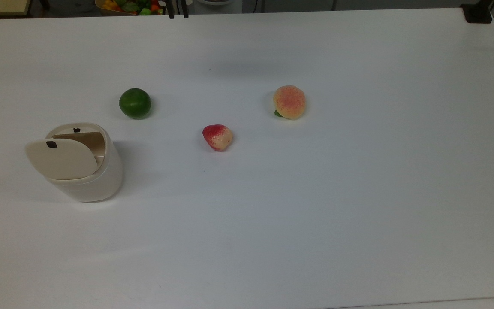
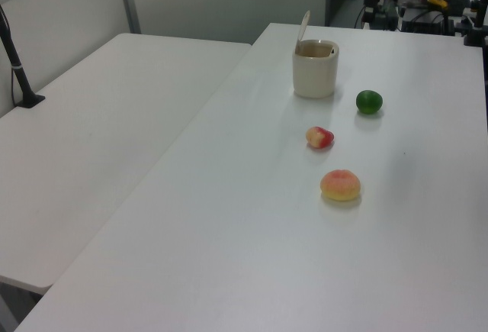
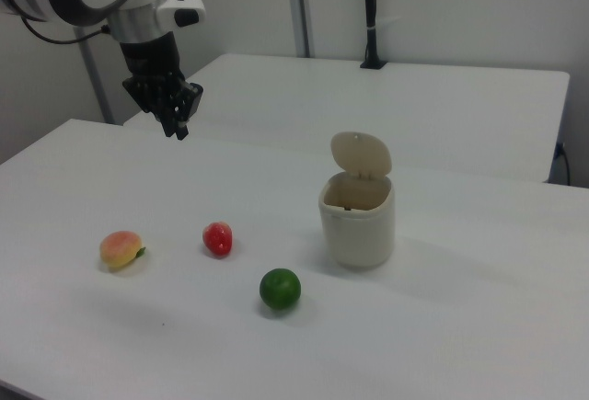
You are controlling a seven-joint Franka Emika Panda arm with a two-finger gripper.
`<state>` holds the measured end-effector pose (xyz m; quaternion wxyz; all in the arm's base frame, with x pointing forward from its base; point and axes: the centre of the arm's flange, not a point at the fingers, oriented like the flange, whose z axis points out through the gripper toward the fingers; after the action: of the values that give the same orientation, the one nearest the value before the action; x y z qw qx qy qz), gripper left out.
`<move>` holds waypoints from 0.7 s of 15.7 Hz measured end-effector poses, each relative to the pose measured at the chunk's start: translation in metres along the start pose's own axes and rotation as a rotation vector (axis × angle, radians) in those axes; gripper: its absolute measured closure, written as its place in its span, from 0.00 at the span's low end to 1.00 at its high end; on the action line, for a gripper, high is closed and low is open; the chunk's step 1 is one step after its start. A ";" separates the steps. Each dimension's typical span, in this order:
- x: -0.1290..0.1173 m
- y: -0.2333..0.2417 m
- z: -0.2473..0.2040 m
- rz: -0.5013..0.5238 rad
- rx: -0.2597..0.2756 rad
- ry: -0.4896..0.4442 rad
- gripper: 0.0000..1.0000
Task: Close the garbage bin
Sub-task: 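Move the gripper toward the cream bin and over its open lid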
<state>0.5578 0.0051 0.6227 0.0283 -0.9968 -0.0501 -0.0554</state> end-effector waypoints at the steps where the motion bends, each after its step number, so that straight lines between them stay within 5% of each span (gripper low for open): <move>1: 0.000 0.000 0.000 0.000 0.000 0.000 0.77; 4: 0.000 0.000 0.000 0.000 0.000 0.000 0.98; 11: 0.003 0.001 -0.001 0.000 -0.002 0.021 1.00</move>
<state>0.5603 0.0048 0.6238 0.0278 -0.9962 -0.0498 -0.0660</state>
